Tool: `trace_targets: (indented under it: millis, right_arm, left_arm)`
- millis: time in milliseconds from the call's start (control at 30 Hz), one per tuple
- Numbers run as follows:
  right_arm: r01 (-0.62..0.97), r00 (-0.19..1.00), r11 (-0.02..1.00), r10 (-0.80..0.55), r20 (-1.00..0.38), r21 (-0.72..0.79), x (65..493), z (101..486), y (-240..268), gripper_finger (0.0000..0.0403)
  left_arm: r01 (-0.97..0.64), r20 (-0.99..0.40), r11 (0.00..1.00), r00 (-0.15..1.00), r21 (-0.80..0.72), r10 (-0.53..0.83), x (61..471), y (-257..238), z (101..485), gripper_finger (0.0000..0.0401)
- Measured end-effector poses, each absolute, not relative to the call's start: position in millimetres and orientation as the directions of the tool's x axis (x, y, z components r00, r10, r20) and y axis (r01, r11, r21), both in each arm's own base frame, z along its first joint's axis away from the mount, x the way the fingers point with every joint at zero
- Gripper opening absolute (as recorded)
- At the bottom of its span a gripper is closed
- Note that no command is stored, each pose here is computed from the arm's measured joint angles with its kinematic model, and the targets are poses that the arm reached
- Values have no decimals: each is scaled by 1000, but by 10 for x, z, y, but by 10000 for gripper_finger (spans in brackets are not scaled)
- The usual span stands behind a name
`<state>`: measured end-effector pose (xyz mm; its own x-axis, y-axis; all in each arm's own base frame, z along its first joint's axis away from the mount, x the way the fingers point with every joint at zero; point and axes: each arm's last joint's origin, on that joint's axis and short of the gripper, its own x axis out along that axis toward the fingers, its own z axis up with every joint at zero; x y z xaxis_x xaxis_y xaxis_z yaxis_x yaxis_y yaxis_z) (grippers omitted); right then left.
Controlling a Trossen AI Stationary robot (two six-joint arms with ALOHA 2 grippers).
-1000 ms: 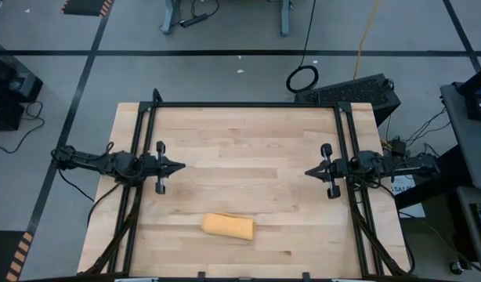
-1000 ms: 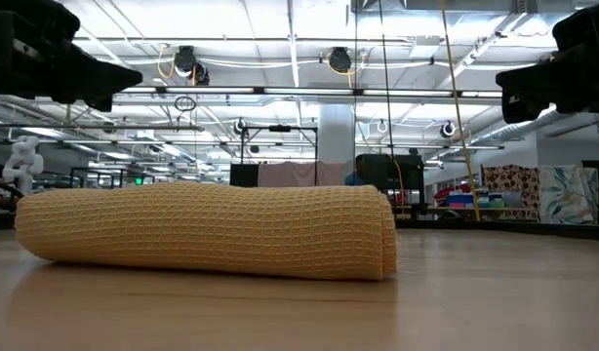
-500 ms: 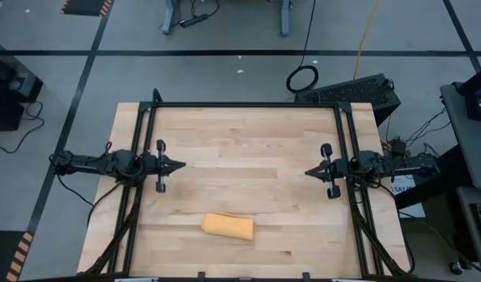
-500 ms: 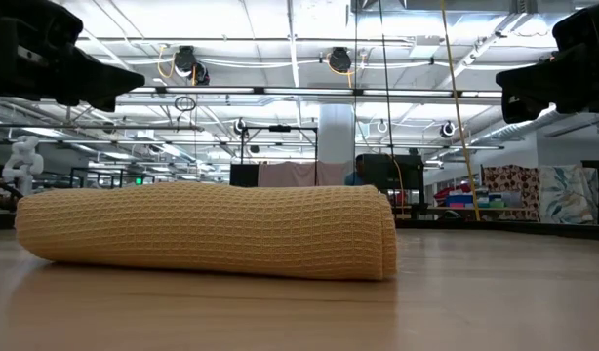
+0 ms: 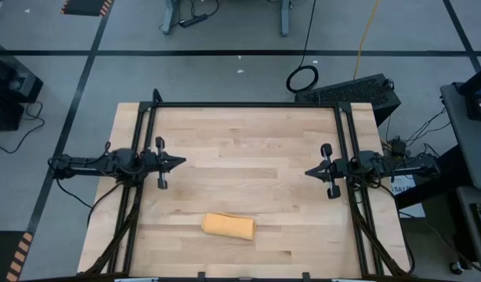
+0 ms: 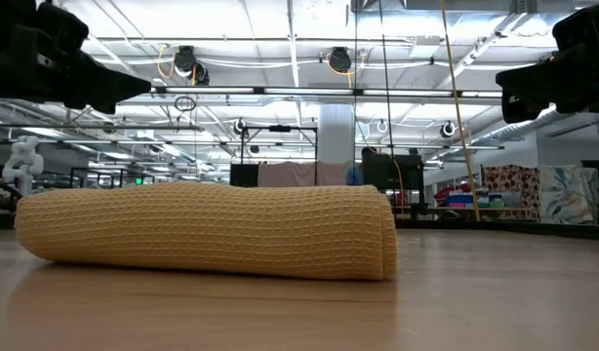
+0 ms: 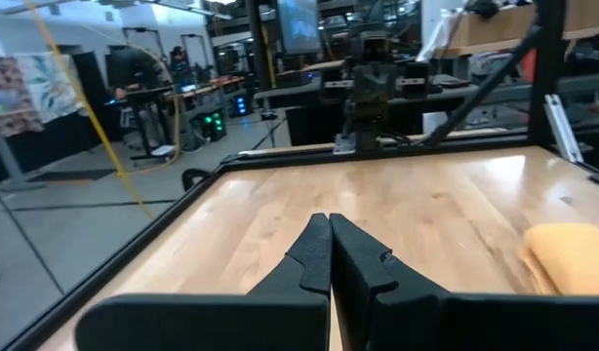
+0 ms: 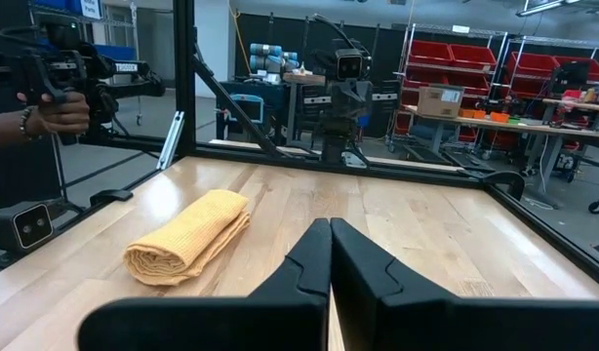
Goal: Roll towel
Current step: Return to Home Position
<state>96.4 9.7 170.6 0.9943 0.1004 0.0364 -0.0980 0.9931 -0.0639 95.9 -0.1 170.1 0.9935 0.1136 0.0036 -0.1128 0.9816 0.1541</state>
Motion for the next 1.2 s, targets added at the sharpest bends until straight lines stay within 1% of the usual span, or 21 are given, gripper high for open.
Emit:
trace_targets:
  millis: [300,600,1200]
  right_arm:
    - [-98,994,993,100,36,-64,964,1706,97,0]
    - [-98,994,993,101,36,-64,964,1706,97,0]
    - [-98,994,993,100,36,-64,965,1705,97,0]
  left_arm:
    - [-159,4,978,987,136,160,958,44,1701,1]
    - [-163,10,977,987,135,163,958,47,1706,27]
    - [-164,14,977,986,135,164,958,47,1709,30]
